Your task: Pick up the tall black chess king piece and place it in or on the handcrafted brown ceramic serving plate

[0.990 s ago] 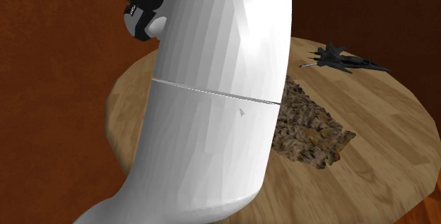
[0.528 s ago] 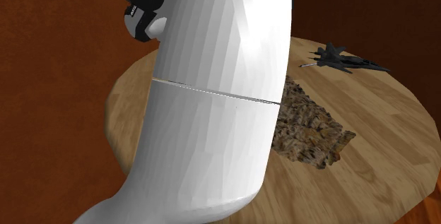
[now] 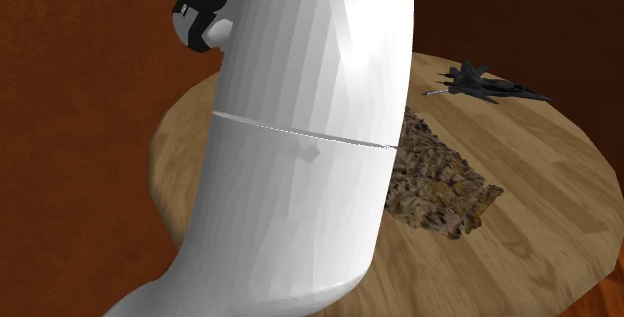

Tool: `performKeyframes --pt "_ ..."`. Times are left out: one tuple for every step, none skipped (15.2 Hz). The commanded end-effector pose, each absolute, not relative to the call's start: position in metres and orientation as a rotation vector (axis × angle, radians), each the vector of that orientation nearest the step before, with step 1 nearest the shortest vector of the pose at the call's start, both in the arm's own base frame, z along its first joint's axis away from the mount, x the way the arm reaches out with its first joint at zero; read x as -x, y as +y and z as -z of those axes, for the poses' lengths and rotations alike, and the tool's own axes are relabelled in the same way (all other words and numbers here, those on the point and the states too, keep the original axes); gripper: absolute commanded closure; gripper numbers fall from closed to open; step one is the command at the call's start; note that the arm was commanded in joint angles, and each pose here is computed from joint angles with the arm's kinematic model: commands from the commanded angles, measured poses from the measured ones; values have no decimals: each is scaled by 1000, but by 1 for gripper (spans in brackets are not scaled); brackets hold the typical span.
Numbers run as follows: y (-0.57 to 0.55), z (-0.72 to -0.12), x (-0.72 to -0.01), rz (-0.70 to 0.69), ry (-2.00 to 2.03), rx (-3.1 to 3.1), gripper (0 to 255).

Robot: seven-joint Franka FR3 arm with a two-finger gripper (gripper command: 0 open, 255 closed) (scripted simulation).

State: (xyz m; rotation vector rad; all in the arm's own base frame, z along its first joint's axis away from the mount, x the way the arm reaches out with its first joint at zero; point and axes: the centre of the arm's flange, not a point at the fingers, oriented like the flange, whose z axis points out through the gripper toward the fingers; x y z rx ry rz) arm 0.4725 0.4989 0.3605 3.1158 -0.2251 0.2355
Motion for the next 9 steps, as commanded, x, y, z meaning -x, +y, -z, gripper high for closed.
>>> performKeyframes --pt "499 -384 -467 -235 -225 -3116 0" --pt "499 -395 -466 -235 -225 -3116 0" --pt "499 -395 -466 -235 -225 -3116 0" --pt "499 -395 -466 -235 -224 -3116 0" --pt "499 -395 -466 -235 -225 -3116 0" --pt "499 -395 -466 -235 -225 -3116 0" --pt "499 -395 -466 -235 -225 -3116 0" --pt "499 -395 -466 -235 -225 -3116 0" --pt "499 -395 -466 -235 -225 -3116 0"
